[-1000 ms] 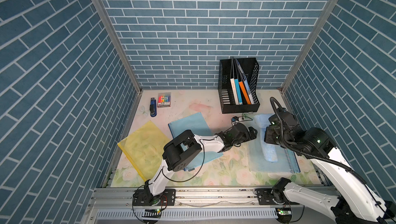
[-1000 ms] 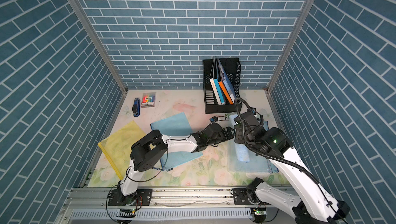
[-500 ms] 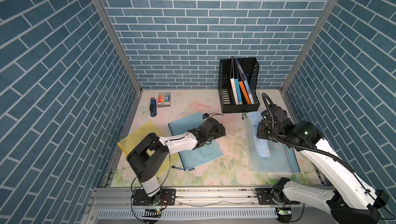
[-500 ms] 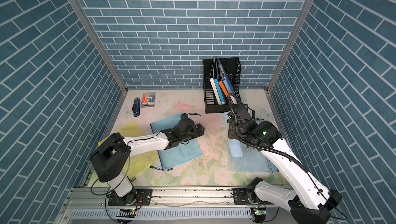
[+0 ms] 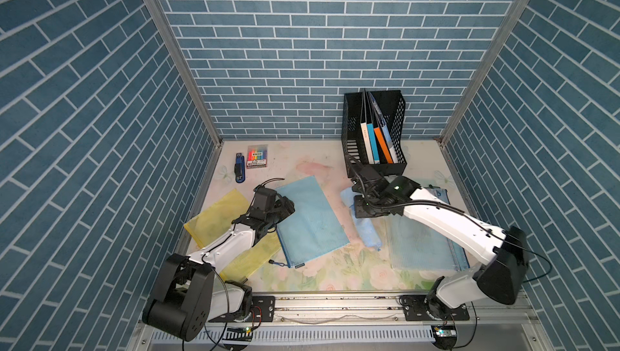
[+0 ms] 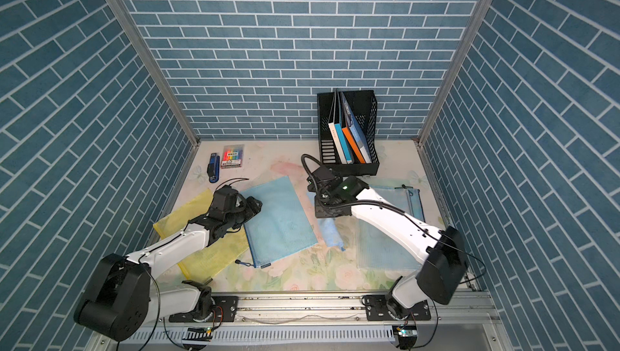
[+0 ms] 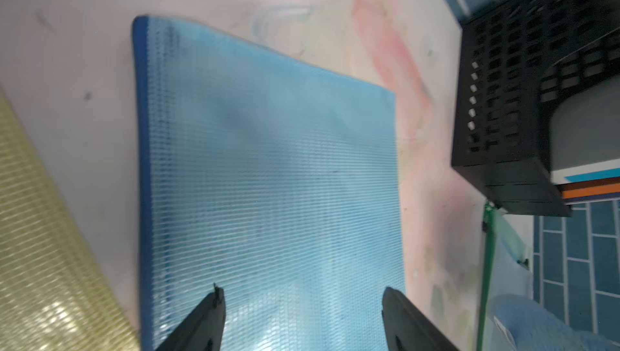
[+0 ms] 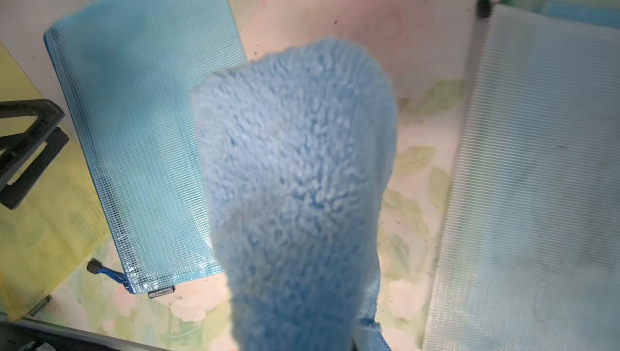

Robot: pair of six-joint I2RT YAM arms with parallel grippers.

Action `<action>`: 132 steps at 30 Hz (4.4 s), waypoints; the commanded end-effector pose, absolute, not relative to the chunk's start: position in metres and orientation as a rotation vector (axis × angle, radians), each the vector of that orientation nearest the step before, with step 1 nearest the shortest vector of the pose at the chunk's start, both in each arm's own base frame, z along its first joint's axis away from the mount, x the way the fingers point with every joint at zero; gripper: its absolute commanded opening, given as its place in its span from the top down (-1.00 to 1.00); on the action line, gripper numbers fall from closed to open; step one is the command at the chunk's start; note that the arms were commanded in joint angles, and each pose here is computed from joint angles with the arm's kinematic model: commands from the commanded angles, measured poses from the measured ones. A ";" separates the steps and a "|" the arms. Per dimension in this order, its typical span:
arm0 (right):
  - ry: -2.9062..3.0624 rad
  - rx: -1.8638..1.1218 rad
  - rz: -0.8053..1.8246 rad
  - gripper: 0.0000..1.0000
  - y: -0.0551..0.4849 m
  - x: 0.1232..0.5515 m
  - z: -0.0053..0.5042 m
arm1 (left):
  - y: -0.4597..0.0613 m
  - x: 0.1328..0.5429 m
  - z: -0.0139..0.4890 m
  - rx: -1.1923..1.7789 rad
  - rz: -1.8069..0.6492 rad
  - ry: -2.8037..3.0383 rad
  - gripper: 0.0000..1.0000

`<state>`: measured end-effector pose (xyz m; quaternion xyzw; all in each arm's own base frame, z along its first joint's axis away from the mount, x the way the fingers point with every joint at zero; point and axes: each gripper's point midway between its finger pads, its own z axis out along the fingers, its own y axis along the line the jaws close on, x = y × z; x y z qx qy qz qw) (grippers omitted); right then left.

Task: Wipe the document bag
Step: Move the document bag to the center of the board, then wipe the dirt from the document bag.

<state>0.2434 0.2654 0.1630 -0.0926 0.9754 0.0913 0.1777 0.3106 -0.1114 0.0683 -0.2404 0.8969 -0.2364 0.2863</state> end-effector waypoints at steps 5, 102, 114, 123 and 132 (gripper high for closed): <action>2.798 -0.407 0.356 1.00 0.334 0.246 0.127 | -0.089 0.285 0.046 -0.645 -0.599 2.472 -0.56; 2.930 -0.141 0.101 1.00 0.256 0.288 0.050 | -0.213 0.250 0.030 -0.006 -0.980 2.613 1.00; 2.935 -0.375 0.475 1.00 0.404 0.276 0.041 | -0.220 0.255 0.032 -0.045 -1.017 2.598 1.00; 2.950 -0.219 0.456 1.00 0.364 0.289 0.034 | -0.212 0.255 0.034 -0.139 -1.015 2.552 1.00; 2.940 -0.165 0.091 1.00 0.242 0.312 0.052 | -0.210 0.255 0.035 -0.188 -1.026 2.530 1.00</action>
